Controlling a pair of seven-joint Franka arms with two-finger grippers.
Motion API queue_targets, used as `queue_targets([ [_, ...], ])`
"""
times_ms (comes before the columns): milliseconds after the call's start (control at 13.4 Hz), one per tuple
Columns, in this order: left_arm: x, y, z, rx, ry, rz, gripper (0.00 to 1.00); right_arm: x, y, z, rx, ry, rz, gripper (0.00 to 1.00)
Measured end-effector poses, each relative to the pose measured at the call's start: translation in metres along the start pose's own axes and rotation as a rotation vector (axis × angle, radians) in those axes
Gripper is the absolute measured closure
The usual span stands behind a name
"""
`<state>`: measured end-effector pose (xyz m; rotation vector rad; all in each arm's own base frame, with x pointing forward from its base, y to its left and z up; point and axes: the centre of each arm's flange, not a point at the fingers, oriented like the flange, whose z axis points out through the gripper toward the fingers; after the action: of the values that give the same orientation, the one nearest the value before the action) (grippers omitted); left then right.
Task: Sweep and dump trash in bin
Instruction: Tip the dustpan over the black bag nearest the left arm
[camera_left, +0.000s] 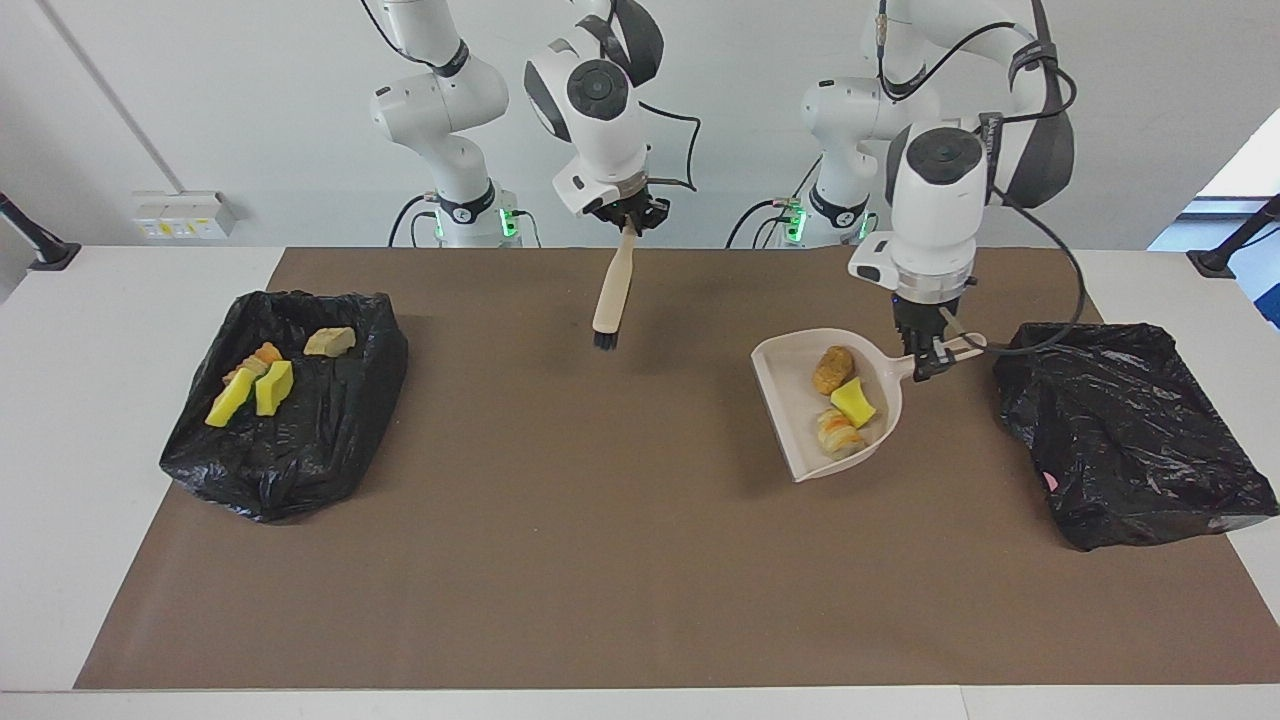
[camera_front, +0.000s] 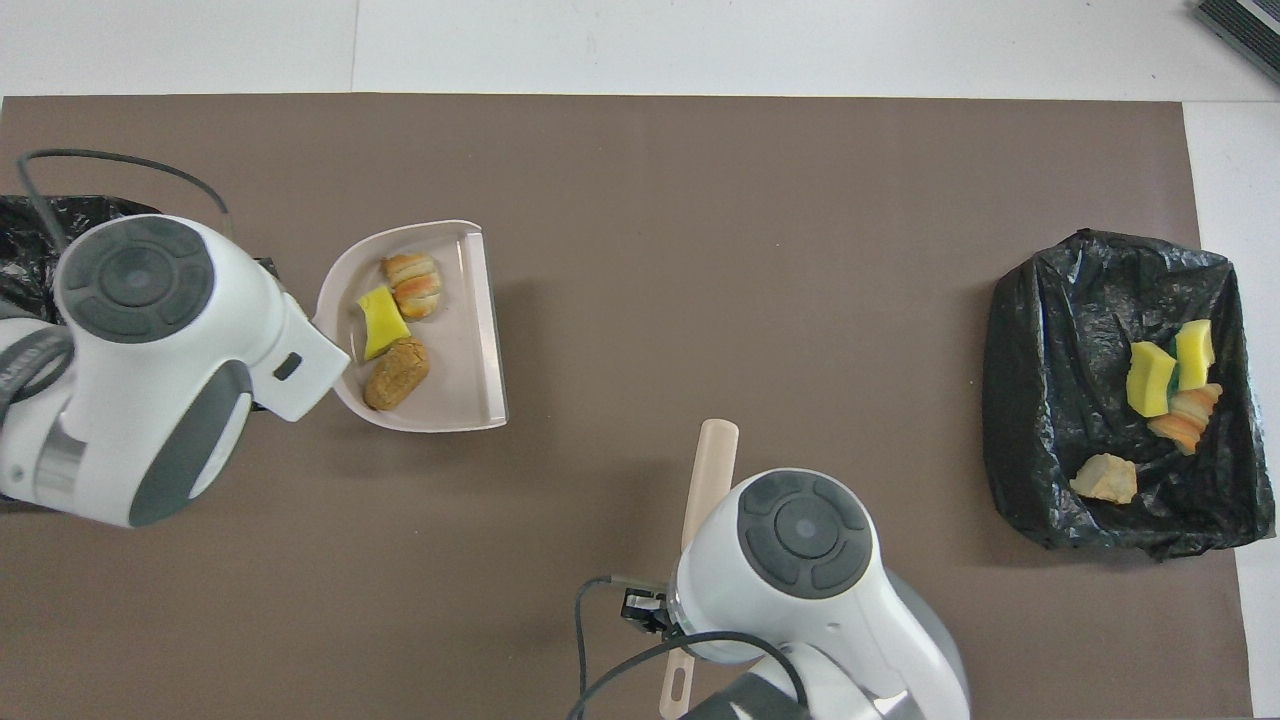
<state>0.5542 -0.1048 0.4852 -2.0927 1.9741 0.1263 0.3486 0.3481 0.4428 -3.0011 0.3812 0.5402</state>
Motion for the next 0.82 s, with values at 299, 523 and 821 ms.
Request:
queue_targets([
  [299,-0.114,-0.010,0.001,-0.008,0.021,0.014,0.68,-0.025,-0.025,0.050,-0.020,0.013,-0.062,0.74],
  [523,-0.200,-0.007,0.014,-0.041,0.016,-0.041,0.68,-0.029,-0.027,0.102,-0.030,0.030,-0.079,0.74],
  [821,-0.276,0.001,0.017,-0.040,0.012,-0.100,0.68,-0.039,-0.020,0.131,-0.069,0.020,-0.140,0.74],
])
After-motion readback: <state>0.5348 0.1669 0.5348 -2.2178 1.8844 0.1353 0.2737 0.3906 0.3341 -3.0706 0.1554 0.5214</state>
